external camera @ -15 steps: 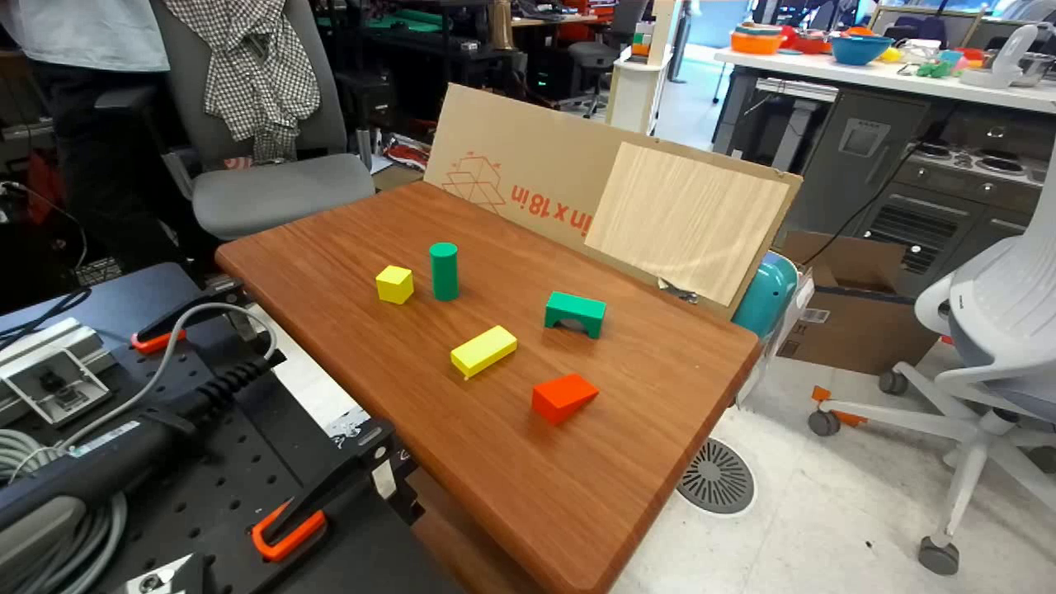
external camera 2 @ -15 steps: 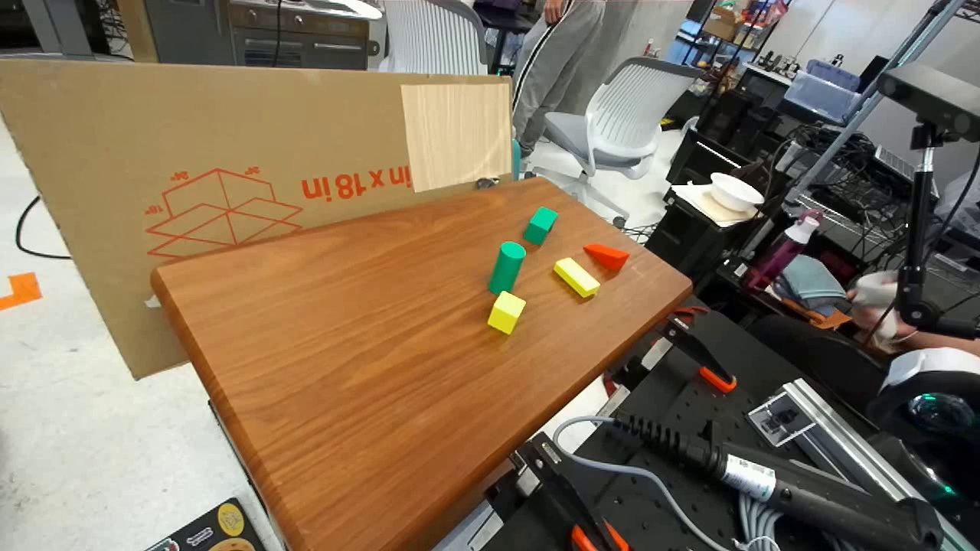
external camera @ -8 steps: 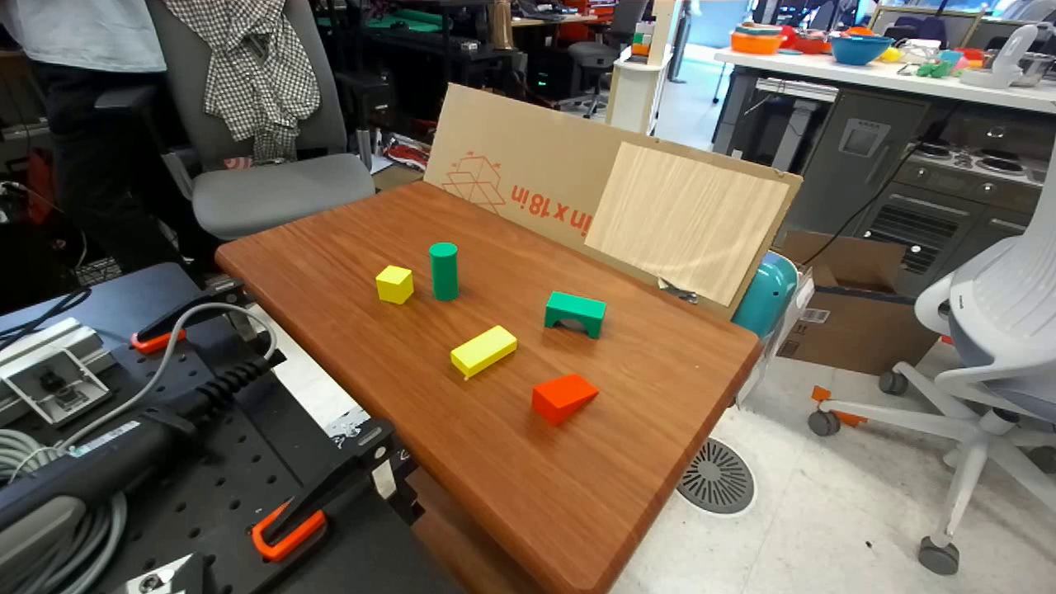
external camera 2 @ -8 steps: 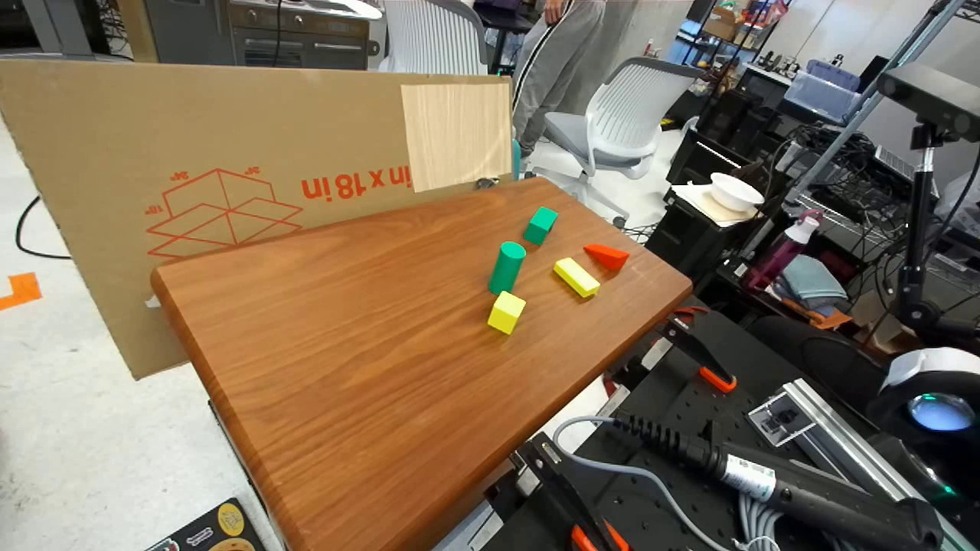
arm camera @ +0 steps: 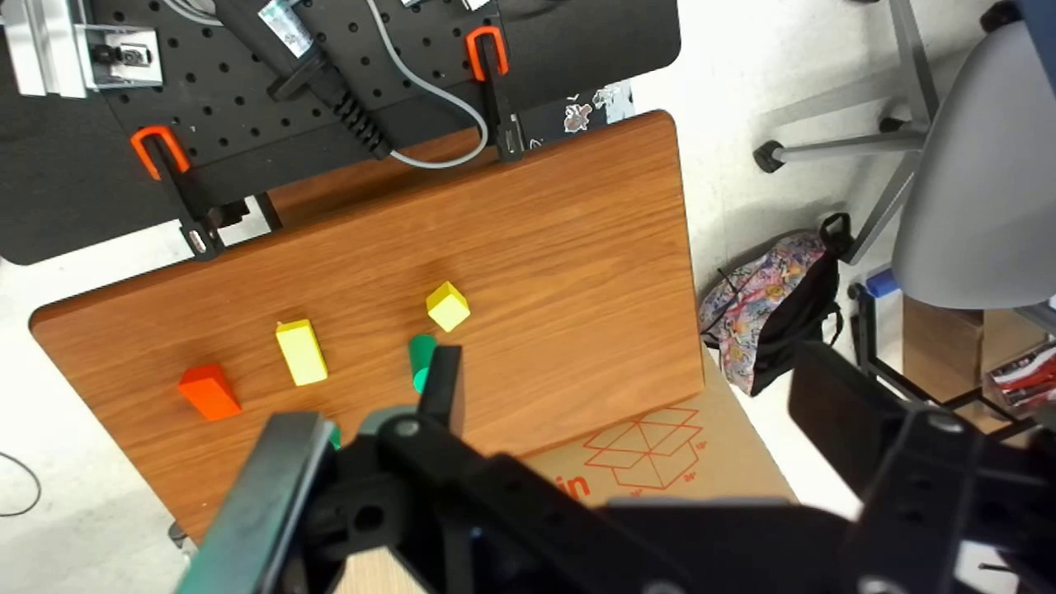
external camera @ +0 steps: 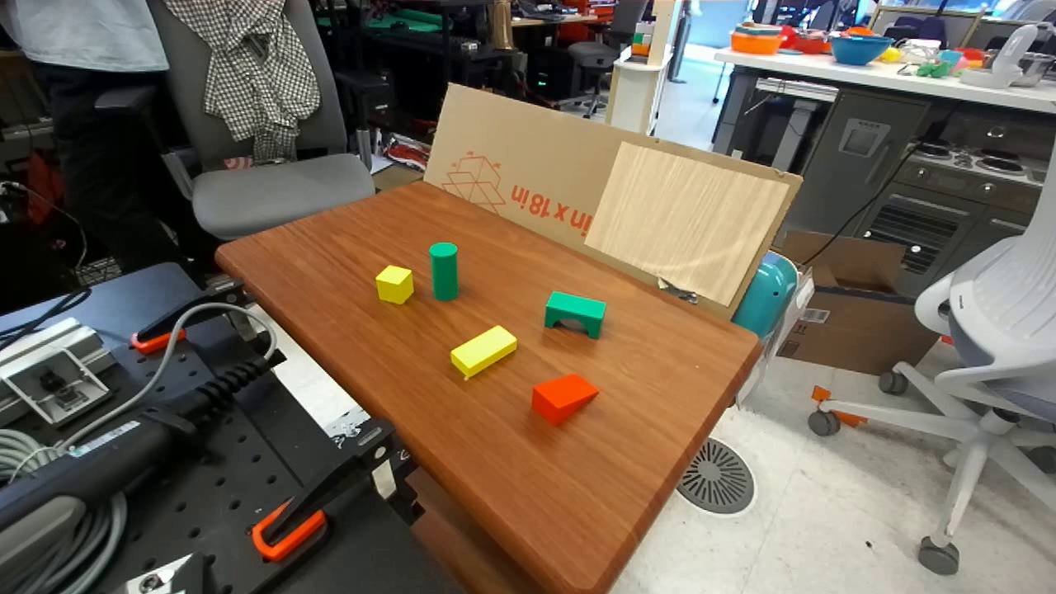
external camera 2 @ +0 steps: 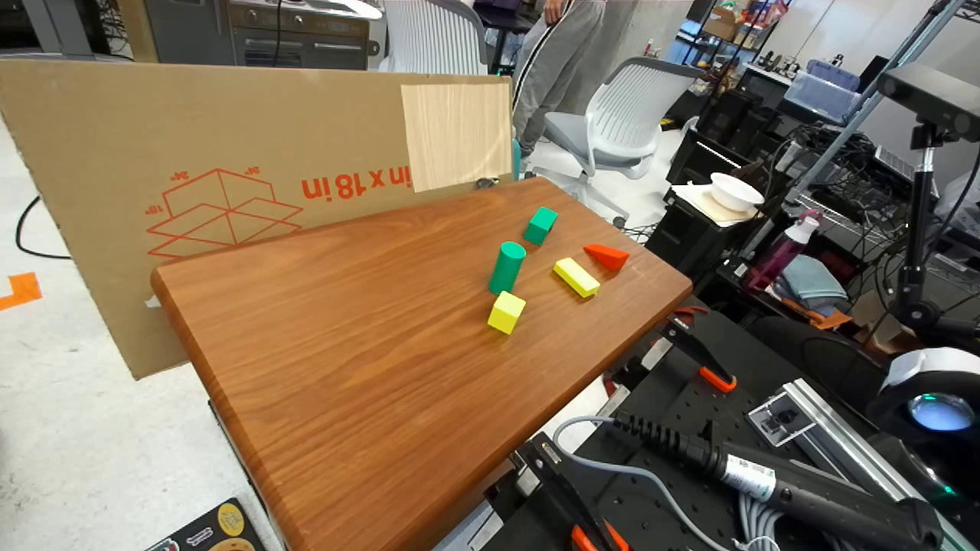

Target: Place the rectangular yellow block on the rectangular green block

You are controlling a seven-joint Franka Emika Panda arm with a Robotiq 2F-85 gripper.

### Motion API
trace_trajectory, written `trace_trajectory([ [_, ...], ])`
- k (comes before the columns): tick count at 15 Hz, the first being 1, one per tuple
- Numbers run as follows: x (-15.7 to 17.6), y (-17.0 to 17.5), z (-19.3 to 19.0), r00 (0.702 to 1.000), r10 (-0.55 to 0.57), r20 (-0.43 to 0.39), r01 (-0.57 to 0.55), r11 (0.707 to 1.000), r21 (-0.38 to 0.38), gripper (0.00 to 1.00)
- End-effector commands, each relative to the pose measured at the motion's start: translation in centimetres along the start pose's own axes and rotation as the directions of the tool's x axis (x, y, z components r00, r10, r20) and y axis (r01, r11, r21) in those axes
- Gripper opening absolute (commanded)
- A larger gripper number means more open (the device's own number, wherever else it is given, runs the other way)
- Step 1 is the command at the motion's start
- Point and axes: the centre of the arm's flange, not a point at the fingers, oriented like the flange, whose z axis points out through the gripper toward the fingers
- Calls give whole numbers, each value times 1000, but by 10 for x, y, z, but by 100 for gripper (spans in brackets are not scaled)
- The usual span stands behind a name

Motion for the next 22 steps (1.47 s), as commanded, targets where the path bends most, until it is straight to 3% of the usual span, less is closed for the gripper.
trace_trajectory([
  [1, 15, -2, 18, 1000, 22, -15, -22, 1000, -9, 100],
  [5, 39, 14, 64, 997, 67, 46, -65, 997, -43, 100],
  [9, 64, 37, 132, 984, 97, 147, -79, 989, -122, 100],
  [15, 91, 79, 222, 941, 126, 316, -73, 982, -176, 100],
  [22, 113, 129, 299, 917, 173, 358, -94, 970, -226, 100],
])
